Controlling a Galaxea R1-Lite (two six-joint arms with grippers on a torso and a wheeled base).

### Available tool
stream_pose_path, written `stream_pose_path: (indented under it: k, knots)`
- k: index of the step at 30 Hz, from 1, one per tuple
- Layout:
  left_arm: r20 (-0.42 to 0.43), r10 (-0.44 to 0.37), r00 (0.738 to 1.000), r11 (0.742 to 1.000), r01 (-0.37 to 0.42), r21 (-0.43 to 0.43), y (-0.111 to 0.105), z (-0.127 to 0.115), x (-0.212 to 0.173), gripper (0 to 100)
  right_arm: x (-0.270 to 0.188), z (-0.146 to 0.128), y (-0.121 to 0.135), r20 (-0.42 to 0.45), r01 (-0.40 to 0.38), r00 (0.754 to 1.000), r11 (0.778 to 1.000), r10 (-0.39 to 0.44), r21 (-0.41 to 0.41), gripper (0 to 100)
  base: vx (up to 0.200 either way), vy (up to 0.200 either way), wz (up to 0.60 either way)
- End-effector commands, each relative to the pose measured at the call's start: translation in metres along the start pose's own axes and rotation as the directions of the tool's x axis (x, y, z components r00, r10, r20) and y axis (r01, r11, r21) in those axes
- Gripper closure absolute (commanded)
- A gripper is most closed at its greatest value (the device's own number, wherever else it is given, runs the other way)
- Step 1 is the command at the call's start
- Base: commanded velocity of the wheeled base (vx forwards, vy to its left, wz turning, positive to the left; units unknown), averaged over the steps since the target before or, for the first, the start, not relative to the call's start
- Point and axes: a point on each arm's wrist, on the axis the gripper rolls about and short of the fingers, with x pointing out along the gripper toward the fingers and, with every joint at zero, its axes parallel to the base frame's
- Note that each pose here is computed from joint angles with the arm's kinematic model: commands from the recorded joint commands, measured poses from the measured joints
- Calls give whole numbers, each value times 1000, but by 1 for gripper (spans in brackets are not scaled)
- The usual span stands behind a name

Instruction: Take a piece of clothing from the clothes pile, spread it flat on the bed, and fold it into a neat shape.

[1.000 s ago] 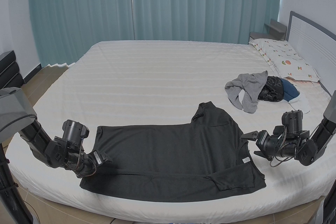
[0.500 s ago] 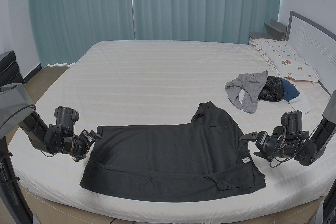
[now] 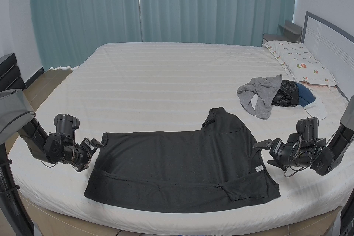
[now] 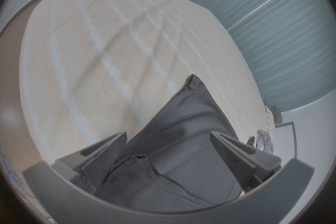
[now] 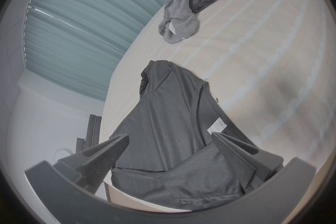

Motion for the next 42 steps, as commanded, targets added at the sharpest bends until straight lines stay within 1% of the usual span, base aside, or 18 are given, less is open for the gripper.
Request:
stream_pose_path:
  k: [1, 4, 9, 13, 16, 19, 20, 21, 22, 24, 27, 29, 30, 34, 40, 41, 42]
  knots:
    - [1, 0, 1000, 1000, 0, 1, 0, 0, -2, 0, -1, 0, 0, 0, -1, 1000, 1000, 1, -1, 0, -200, 0, 0]
    - [3, -2, 1000, 1000, 2, 3, 0, 0, -3, 0, -1, -1, -1, -2, 2, 1000, 1000, -2, -1, 0, -200, 0, 0]
    - [11, -13, 1000, 1000, 13, 5, -2, 1, -8, 0, 0, -3, -3, -11, 9, 1000, 999, -10, -31, 0, 0, 0, 0]
    - [6, -11, 1000, 1000, 11, 15, -1, 0, -5, 0, 0, -3, -3, -11, 9, 1000, 999, -10, -34, 0, 0, 0, 0]
    - [7, -20, 1000, 996, 19, 87, -3, 1, -5, 0, 0, -2, -2, -9, 7, 1000, 999, -7, -34, 0, 0, 0, 0]
    - [-14, -36, 999, 987, 37, 157, -4, 2, -2, 0, 0, -3, -3, -11, 9, 1000, 999, -10, -34, 0, 0, 0, 0]
    - [-38, -52, 998, 978, 58, 201, -5, 2, 0, 0, 1, -3, -3, -12, 10, 1000, 999, -11, -33, 0, 0, 0, 0]
    - [-38, -54, 998, 976, 61, 207, -5, 2, 0, 0, 1, -3, -3, -12, 10, 1000, 999, -11, -33, 0, 0, 0, 0]
    - [-59, -69, 996, 961, 82, 264, -6, 4, 5, 0, 1, -3, -3, -12, 10, 1000, 999, -11, -35, 0, 0, 0, 0]
    - [-69, -81, 994, 944, 99, 316, -7, 7, 10, 0, 1, -3, -3, -12, 10, 1000, 999, -11, -35, 0, 0, 0, 0]
    - [-79, -87, 993, 927, 110, 358, -9, 8, 20, 0, 1, -3, -4, -13, 13, 1000, 999, -13, -44, 0, 0, 0, 0]
    - [-79, -90, 993, 924, 113, 365, -10, 9, 23, 0, 2, -3, -5, -16, 16, 1000, 999, -17, -49, 0, 0, 0, 0]
    - [-75, -97, 992, 923, 118, 366, -13, 12, 27, 0, 2, -7, -8, -28, 30, 999, 998, -32, -62, 0, 0, 0, 0]
    - [-82, -94, 992, 922, 118, 368, -13, 10, 31, 0, 5, -8, -10, -35, 35, 999, 996, -37, -81, 0, 0, 0, 0]
    - [-88, -89, 992, 923, 115, 367, -12, 10, 36, 0, 7, -8, -11, -39, 37, 998, 996, -41, -80, 0, 0, 0, 0]
    - [-91, -85, 992, 923, 113, 368, -11, 9, 37, 100, 7, -7, -11, -36, 37, 999, 996, -40, -81, 0, 0, 0, 0]
    - [-92, -84, 992, 923, 112, 368, -11, 9, 37, 100, 7, -7, -11, -36, 37, 999, 996, -40, -81, 0, 0, 0, 0]
